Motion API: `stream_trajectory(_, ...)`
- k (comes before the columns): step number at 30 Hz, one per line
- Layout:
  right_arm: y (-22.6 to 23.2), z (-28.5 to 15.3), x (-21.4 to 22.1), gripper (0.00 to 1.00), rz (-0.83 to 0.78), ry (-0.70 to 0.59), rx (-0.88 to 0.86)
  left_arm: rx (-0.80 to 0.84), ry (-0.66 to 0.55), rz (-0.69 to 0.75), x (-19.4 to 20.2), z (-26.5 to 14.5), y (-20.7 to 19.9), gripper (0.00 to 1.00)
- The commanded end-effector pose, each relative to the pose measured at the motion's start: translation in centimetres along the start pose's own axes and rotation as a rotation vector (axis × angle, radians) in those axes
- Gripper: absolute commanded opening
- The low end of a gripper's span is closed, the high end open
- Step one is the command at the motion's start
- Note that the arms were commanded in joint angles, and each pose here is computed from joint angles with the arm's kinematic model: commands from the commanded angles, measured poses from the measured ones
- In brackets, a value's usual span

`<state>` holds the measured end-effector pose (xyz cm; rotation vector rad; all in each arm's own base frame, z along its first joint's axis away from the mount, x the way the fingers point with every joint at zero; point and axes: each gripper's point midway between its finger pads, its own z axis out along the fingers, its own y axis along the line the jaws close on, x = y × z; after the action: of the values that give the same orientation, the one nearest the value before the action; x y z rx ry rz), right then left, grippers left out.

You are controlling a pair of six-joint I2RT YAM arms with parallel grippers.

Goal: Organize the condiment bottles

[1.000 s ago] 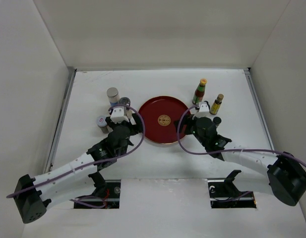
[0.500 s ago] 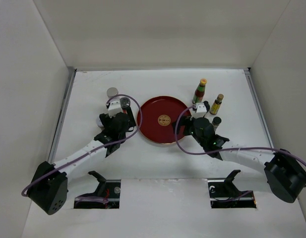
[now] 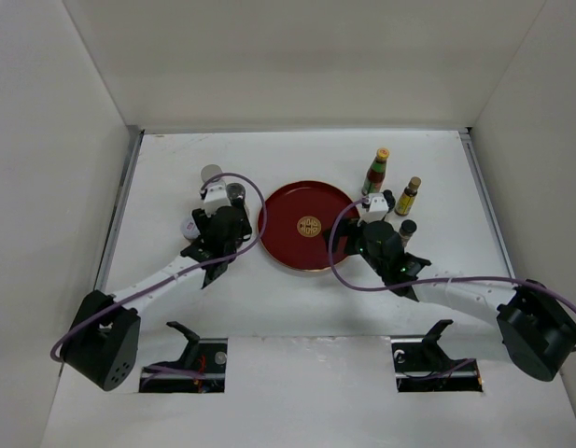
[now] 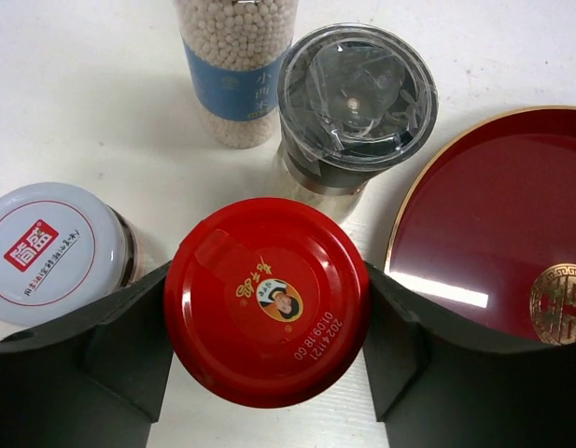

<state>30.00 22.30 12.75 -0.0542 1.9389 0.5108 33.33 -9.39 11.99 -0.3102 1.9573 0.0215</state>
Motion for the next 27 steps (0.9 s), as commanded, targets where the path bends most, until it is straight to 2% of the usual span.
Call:
stream_trajectory(1, 1.5, -0.1, -3.2, 0.99, 0.02, -0.091, -0.035, 0.046, -0.066, -0.062, -2.6, -0.4, -1.0, 0.53)
stream_trajectory(5, 1.4, -0.2, -3.3, 0.99, 0.026, -0.097, -0.037, 0.087, -0.133, -0.105, -5.4, -2.5, -1.3, 0.38)
stream_trajectory(10, 1.5, -0.2, -3.3, 1.0, 0.028, -0.098, -0.039, 0.174, -0.238, -0.16, -10.0, -6.9, -3.1, 0.35)
stream_trajectory(15, 0.4, -0.8, -4.4, 0.99, 0.063, -0.141, -0.023, 0.268, -0.262, -0.134, -11.3, -9.5, -7.2, 0.35)
stream_trajectory(20, -0.5, -1.4, -5.3, 0.99, 0.108, -0.184, -0.014, 0.359, -0.249, -0.121, -11.7, -8.1, -13.2, 0.35)
stream_trajectory(27, -1.1, -1.8, -5.8, 0.99, 0.126, -0.207, -0.008, 0.411, -0.249, -0.108, -13.3, -2.6, -19.7, 0.35)
